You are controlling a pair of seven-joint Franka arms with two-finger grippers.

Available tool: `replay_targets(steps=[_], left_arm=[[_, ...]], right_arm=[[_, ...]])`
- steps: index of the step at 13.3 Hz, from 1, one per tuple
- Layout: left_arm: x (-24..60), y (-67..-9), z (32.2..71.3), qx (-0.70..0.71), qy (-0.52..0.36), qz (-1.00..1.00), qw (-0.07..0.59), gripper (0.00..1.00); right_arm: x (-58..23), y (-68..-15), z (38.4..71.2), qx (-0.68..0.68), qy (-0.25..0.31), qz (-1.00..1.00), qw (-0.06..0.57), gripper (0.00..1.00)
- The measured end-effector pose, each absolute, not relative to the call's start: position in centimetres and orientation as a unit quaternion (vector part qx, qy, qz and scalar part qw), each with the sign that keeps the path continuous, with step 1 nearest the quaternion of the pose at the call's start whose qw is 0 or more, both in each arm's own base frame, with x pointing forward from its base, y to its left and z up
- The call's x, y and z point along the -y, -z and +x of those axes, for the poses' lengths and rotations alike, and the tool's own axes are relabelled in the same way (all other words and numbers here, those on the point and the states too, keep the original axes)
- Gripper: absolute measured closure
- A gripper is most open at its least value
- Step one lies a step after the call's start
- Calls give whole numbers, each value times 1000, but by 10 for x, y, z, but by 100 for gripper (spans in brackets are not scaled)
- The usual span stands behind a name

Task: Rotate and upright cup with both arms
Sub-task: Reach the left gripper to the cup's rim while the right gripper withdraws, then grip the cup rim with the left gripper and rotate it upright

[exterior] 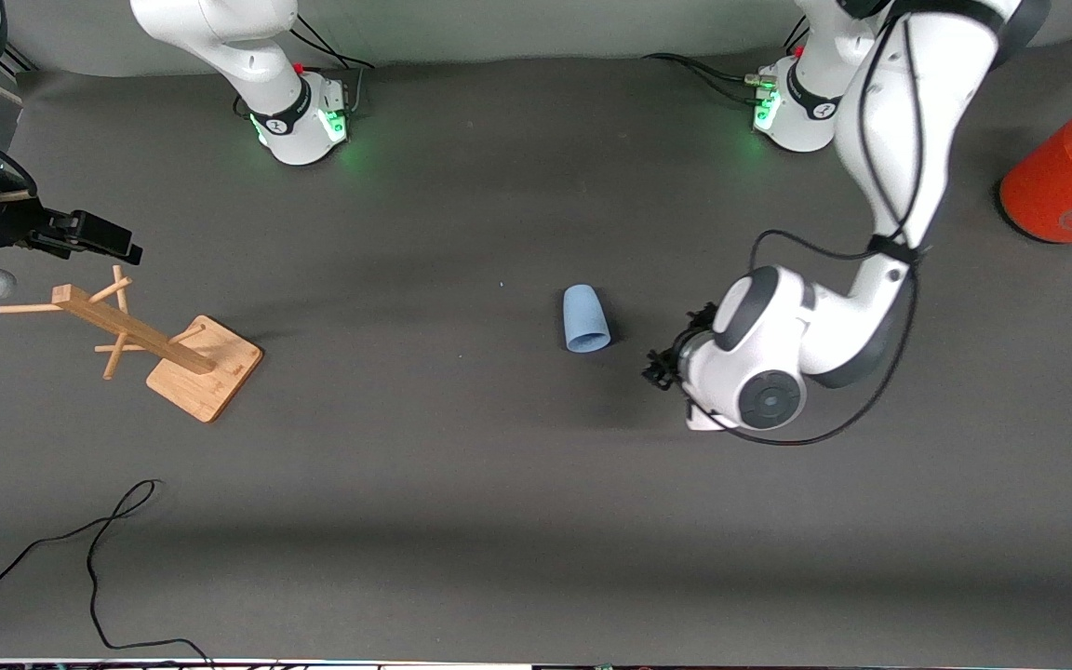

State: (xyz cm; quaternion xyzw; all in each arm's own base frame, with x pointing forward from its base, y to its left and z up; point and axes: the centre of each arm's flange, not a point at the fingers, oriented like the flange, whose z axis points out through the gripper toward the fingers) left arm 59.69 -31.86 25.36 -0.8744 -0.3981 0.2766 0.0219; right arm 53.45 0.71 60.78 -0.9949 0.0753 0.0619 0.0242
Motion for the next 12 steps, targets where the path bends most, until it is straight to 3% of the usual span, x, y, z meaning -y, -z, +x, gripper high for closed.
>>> replay_targets(steps=[8, 11, 12], left_arm=[[359, -200, 585, 416, -324, -849, -22, 0], [364, -193, 580, 419, -341, -841, -25, 5], [365, -193, 579, 420, -345, -839, -27, 12]], right_arm=[[-10, -605, 536, -73, -64, -995, 24, 0], [-10, -604, 535, -73, -68, -995, 23, 0], [-10, -604, 535, -73, -68, -995, 23, 0]])
